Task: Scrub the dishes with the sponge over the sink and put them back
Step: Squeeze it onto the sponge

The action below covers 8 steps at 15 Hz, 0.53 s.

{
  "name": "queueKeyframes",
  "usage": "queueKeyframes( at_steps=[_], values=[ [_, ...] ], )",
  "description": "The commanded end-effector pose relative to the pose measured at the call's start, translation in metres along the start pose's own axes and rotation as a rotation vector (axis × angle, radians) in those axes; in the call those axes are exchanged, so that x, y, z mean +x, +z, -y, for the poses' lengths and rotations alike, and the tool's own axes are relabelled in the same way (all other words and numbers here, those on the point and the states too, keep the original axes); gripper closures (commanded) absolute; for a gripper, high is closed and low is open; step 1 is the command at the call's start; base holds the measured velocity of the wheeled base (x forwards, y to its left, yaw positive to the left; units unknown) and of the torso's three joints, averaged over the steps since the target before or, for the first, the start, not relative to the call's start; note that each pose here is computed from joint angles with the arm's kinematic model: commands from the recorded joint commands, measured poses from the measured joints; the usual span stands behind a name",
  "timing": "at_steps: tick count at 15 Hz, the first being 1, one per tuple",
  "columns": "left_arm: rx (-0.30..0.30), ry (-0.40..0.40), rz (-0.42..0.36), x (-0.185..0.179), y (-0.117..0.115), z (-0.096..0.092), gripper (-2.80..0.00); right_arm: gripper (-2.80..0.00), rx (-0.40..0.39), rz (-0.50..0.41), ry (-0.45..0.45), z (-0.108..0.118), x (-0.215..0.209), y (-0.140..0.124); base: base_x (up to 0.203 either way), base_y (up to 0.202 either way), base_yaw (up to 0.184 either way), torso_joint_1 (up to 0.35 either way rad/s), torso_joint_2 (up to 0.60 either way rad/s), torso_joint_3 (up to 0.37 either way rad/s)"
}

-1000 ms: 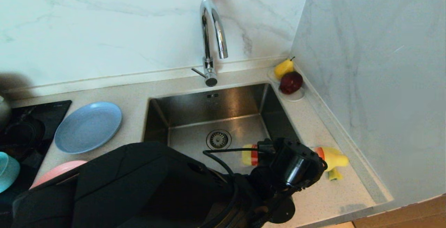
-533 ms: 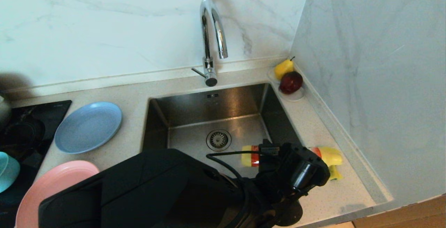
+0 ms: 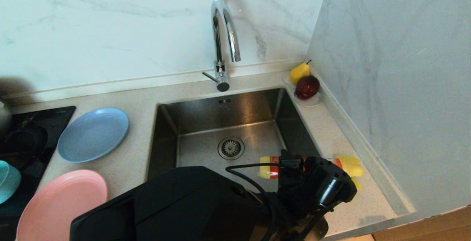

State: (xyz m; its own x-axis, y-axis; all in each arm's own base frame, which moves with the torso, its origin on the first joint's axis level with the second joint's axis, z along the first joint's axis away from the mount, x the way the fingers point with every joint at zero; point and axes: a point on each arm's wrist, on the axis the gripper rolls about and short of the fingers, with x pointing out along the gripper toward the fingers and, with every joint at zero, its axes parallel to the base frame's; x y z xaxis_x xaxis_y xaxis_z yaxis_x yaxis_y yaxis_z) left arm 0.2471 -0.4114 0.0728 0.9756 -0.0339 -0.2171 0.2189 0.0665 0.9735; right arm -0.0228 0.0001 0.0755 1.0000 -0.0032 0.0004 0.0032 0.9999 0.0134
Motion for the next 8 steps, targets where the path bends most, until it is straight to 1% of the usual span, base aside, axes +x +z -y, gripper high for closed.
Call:
queueKeyframes(
  at_steps=[1,5,8],
  values=[
    [0.012,0.001,-0.007,0.0013,0.0012,0.0047,0.00,0.00,0.000,0.000,0.000,0.0000,0.0000,0.0000,0.000,0.000,0.000,0.000,0.00,0.000],
    [0.023,0.002,-0.012,0.0003,0.0013,0.0056,0.00,0.00,0.000,0.000,0.000,0.0000,0.0000,0.0000,0.000,0.000,0.000,0.000,0.00,0.000],
    [0.045,0.000,-0.030,0.0013,0.0002,0.0121,0.00,0.00,0.000,0.000,0.000,0.0000,0.0000,0.0000,0.000,0.000,0.000,0.000,0.00,0.000]
  ],
)
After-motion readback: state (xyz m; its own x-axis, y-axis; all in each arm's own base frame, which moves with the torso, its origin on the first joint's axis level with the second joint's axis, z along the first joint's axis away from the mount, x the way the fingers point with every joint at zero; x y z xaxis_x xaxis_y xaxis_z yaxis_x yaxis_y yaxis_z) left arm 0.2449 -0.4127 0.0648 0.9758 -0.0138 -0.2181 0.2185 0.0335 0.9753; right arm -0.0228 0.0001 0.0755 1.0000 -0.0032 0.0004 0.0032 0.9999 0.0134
